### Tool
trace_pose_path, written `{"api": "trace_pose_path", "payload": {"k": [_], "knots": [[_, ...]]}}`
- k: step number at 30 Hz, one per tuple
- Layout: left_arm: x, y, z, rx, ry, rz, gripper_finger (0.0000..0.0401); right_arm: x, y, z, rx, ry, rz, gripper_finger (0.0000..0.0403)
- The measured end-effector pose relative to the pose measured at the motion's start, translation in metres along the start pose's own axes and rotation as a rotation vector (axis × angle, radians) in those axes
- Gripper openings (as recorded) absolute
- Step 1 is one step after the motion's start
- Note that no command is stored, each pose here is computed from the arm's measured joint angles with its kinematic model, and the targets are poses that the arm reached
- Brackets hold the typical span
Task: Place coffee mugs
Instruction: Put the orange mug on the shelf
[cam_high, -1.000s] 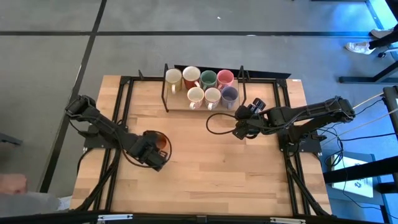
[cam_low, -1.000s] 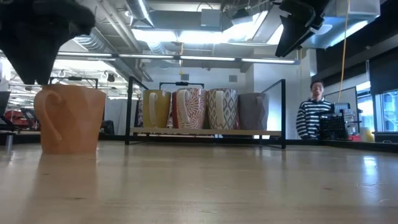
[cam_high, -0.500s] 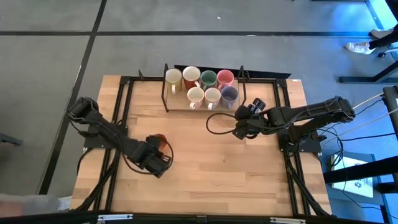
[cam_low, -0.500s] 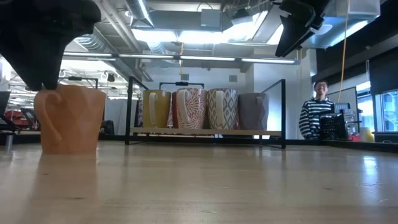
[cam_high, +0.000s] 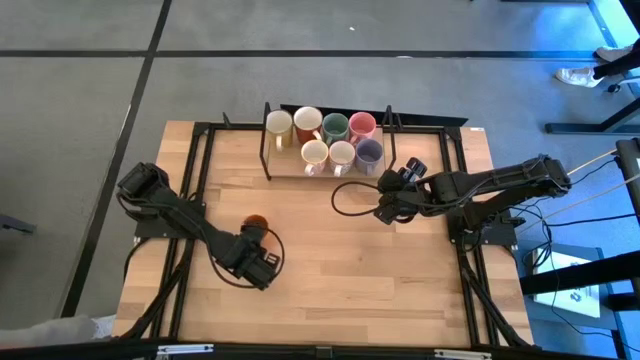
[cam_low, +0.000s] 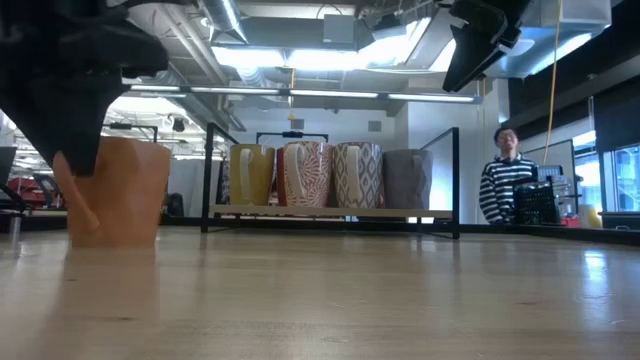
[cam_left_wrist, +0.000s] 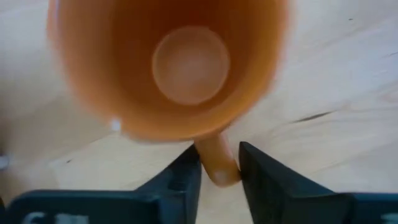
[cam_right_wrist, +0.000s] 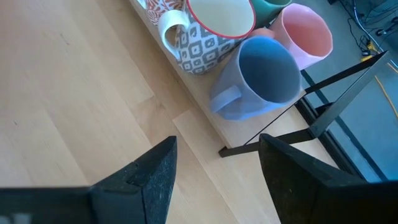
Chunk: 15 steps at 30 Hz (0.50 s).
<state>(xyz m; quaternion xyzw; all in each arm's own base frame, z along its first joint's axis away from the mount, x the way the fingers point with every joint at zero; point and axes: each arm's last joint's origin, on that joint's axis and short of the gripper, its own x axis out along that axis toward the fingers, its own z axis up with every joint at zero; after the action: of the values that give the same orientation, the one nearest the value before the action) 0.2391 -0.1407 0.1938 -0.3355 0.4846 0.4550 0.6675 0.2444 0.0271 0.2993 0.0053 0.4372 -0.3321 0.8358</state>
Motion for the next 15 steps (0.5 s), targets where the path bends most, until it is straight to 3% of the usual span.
{"api": "trace_pose_path", "payload": {"k": [4, 10, 15], "knots": [[0.001, -0.001, 0.003, 0.003, -0.045, -0.004, 0.0046, 0.000, 0.000, 0.000, 0.002, 0.002, 0.008, 0.0214], [0.000, -0.001, 0.020, 0.044, -0.066, -0.006, 0.0044, 0.000, 0.000, 0.000, 0.002, 0.002, 0.009, 0.0214], [-0.011, 0.005, 0.054, 0.006, -0.182, -0.049, 0.0044, 0.000, 0.001, 0.000, 0.002, 0.002, 0.010, 0.0214]]}}
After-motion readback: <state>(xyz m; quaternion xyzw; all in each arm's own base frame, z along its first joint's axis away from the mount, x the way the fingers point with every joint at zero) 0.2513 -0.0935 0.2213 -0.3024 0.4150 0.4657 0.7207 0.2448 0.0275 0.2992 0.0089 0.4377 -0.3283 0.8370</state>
